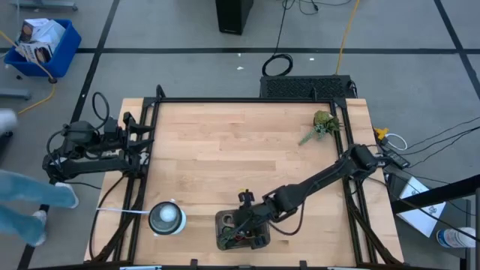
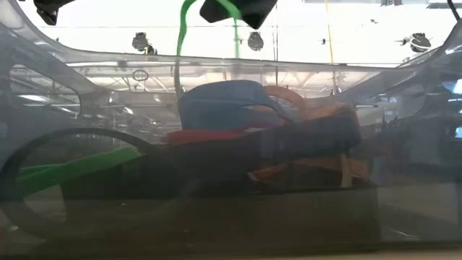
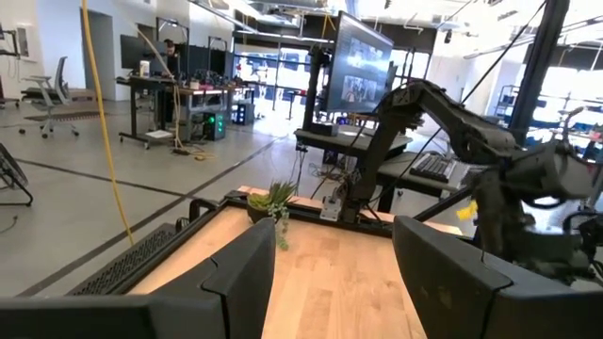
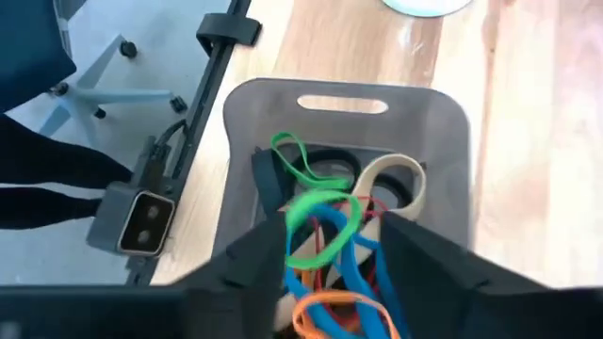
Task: Pick and place rubber bands into bin
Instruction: Return to Home Position
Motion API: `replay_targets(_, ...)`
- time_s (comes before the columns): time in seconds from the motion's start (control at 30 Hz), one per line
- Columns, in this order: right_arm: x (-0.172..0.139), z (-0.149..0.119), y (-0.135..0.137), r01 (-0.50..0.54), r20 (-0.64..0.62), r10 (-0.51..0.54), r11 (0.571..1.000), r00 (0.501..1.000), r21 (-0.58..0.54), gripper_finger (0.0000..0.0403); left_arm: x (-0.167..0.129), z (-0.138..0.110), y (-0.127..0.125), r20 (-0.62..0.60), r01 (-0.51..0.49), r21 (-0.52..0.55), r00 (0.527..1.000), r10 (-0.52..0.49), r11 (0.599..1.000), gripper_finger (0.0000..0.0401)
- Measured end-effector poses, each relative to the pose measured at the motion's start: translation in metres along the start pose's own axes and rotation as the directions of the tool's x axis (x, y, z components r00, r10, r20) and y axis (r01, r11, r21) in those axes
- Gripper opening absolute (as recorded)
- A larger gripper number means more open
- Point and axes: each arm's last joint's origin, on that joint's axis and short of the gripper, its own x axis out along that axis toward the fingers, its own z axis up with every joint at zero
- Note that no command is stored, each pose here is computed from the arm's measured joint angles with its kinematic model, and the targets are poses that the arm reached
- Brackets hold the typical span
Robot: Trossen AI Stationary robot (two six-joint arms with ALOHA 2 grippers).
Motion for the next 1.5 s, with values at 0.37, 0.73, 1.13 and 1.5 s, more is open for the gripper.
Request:
replay_targets(0.37,-0.105,0.018,-0.001,0.054,0.171,-0.052,0.998,0.984,-0.009,0.0278,0.000,0.000,0.000,0.000,0.001,-0.059,1.000,-0.001,0.998,0.0223)
replay_targets(0.73,-0.233,-0.040,-0.009,0.165,0.499,-0.154,0.986,0.853,0.022,0.0284,0.011,-0.014,0.000,-0.010,0.065,-0.109,0.998,-0.066,0.992,0.0223)
replay_targets(1.13,-0.219,-0.160,-0.043,0.033,0.744,-0.105,0.993,0.660,0.111,0.0286,0.052,-0.077,0.006,0.060,0.119,-0.034,0.991,-0.117,0.992,0.0223)
replay_targets(1.5,-0.216,-0.188,-0.052,0.027,0.801,-0.094,0.995,0.591,0.096,0.0287,0.064,-0.121,0.012,0.021,0.092,-0.041,0.996,-0.091,0.995,0.0223)
